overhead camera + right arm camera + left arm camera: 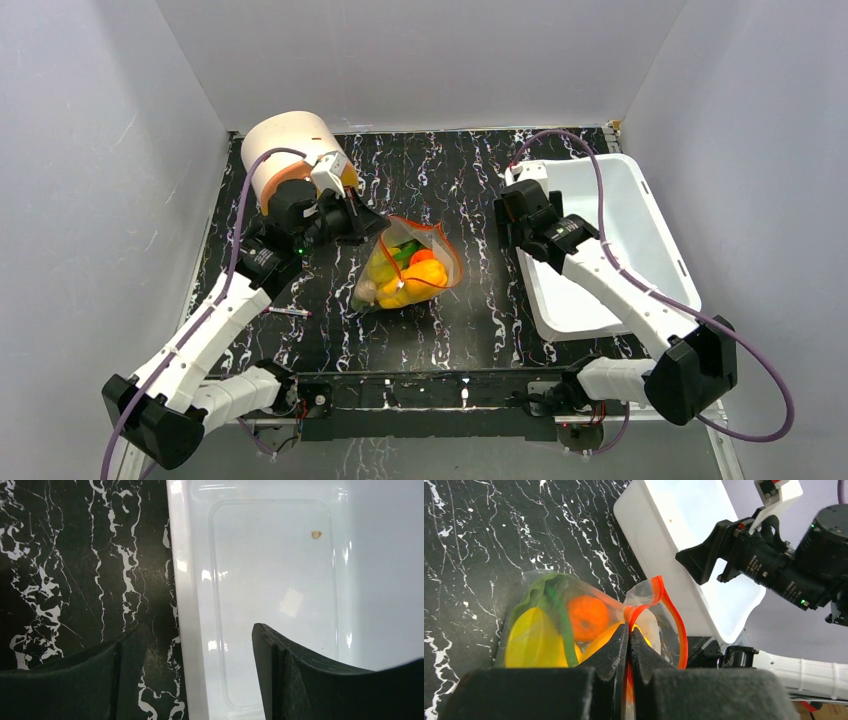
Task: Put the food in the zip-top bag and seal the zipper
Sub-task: Move the bin to the center of the board.
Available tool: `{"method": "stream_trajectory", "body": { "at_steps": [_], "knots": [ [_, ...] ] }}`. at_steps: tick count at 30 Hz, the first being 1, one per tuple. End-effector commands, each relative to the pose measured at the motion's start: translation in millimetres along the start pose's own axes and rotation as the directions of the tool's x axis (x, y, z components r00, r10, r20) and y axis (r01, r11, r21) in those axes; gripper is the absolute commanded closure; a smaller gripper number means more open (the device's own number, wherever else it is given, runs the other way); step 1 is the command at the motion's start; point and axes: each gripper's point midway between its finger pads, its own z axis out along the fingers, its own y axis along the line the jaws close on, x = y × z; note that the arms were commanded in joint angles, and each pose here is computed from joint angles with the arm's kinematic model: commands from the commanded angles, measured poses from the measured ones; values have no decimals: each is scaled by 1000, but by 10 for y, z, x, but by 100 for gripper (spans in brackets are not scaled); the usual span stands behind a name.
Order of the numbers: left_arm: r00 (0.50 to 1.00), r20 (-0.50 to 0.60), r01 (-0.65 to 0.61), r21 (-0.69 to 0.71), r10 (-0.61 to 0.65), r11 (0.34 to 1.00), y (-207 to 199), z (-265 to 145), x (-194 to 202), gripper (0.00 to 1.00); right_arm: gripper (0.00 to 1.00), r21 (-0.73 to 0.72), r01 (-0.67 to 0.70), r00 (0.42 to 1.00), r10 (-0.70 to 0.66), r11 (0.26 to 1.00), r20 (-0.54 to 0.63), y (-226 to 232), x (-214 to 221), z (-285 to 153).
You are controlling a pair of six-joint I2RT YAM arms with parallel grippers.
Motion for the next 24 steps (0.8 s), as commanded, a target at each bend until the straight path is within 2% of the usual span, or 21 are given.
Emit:
{"method": "stream_trajectory", "body": {
  "at_steps": [1,4,6,9,12,14,15,20,22,24],
  "knots": [
    [995,51,-82,12,81,997,-115,-188,-154,100,29,-51,29,1000,-28,998,12,130,44,176],
    [993,75,-95,-13,96,995,-81,-272,-175,100,34,-69,61,998,-60,996,7,151,109,261],
    [991,92,-92,-6,92,996,-84,-309,-161,100,43,-70,90,996,-89,993,14,148,110,310],
    [992,97,-86,4,85,996,-75,-326,-119,100,60,-88,121,992,-118,989,39,163,53,321],
    [992,88,-92,48,87,995,-138,-337,-71,100,77,-168,147,987,-135,975,83,272,11,260],
    [993,84,-83,63,77,995,-147,-336,-38,100,96,-222,168,984,-148,961,103,344,50,227],
    [994,80,-79,66,74,995,-145,-334,-18,100,100,-225,170,983,-148,959,109,338,64,213],
    [996,62,-63,56,59,996,-81,-348,84,100,100,-242,216,970,-180,946,162,286,156,115],
    [995,84,-51,48,47,998,-68,-377,68,100,100,-233,247,953,-191,941,237,245,115,57],
    [991,121,-56,46,50,997,-91,-426,-6,100,100,-207,304,907,-216,930,361,197,41,-19]
  ]
}}
